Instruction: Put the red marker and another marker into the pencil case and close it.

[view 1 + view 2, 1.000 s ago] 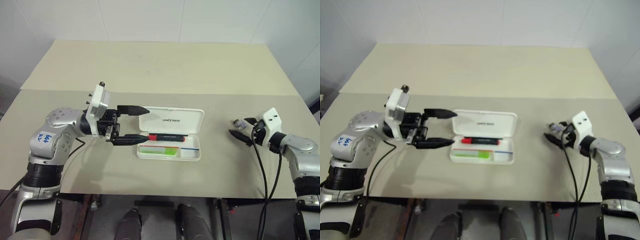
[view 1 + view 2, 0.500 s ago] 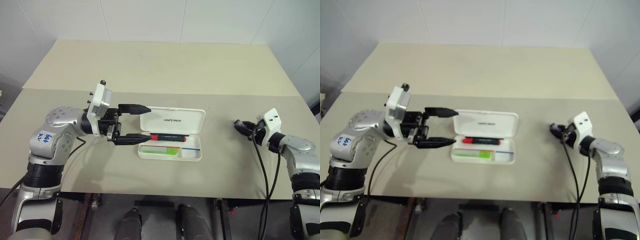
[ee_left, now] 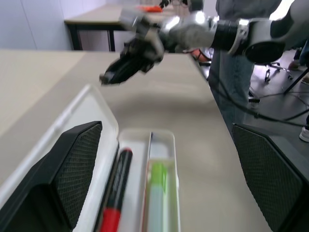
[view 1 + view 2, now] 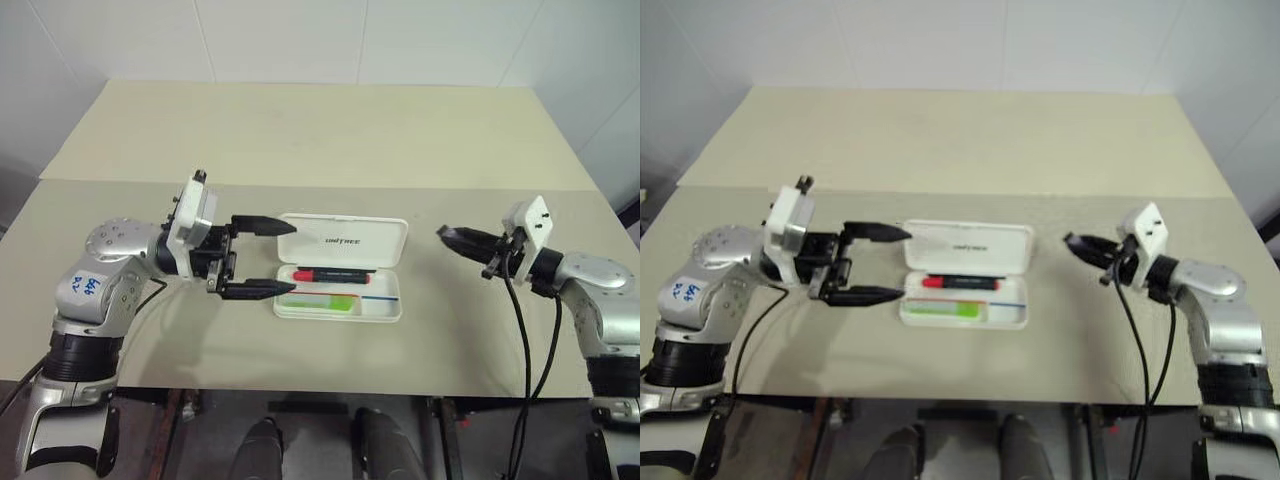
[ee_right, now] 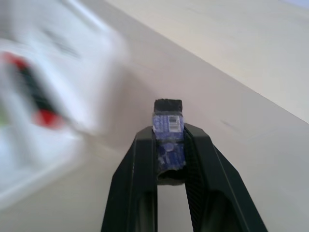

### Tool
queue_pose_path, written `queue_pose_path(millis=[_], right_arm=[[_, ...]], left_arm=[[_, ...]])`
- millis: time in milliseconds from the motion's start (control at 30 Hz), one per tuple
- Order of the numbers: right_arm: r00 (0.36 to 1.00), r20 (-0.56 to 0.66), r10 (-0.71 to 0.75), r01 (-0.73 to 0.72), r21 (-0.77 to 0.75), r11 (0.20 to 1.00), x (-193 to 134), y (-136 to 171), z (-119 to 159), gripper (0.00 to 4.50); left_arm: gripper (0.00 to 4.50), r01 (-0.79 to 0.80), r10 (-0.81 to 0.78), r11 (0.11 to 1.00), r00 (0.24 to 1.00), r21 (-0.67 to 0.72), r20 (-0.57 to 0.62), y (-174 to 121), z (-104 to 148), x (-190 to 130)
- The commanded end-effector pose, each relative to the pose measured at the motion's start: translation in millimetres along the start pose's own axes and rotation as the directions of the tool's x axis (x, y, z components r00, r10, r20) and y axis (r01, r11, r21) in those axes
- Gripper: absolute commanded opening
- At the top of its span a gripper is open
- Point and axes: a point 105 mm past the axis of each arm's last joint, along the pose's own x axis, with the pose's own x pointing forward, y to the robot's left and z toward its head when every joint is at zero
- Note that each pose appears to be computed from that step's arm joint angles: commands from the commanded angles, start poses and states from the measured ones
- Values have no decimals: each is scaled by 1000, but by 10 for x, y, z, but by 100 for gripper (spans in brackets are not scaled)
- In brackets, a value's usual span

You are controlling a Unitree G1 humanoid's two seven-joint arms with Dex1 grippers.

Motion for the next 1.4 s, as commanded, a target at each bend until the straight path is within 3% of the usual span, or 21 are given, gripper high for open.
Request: queue_pose_path(millis=[33,167,367,867,1400], right_arm=[[984,21,176,-175,-22,984,68,408,215,39],[963,-6,270,-270,-13,963,182,674,161,39],[947,-37,319,-320,-3,947,306,769,37,39],[898,-137,419,-431,-76,899,442,780,-262,39],[902,-145,406,-420,-83,904,500,726,-351,39]], left_arm=[[450,-9,10,999,999,53,-33,-17,-16,-104],[450,0,3,998,998,56,-56,-28,-95,-118],[450,31,-24,997,995,72,-100,-43,-185,-128],[450,67,-58,995,992,78,-116,-96,-234,-103],[450,63,-54,994,992,87,-111,-82,-216,-90]])
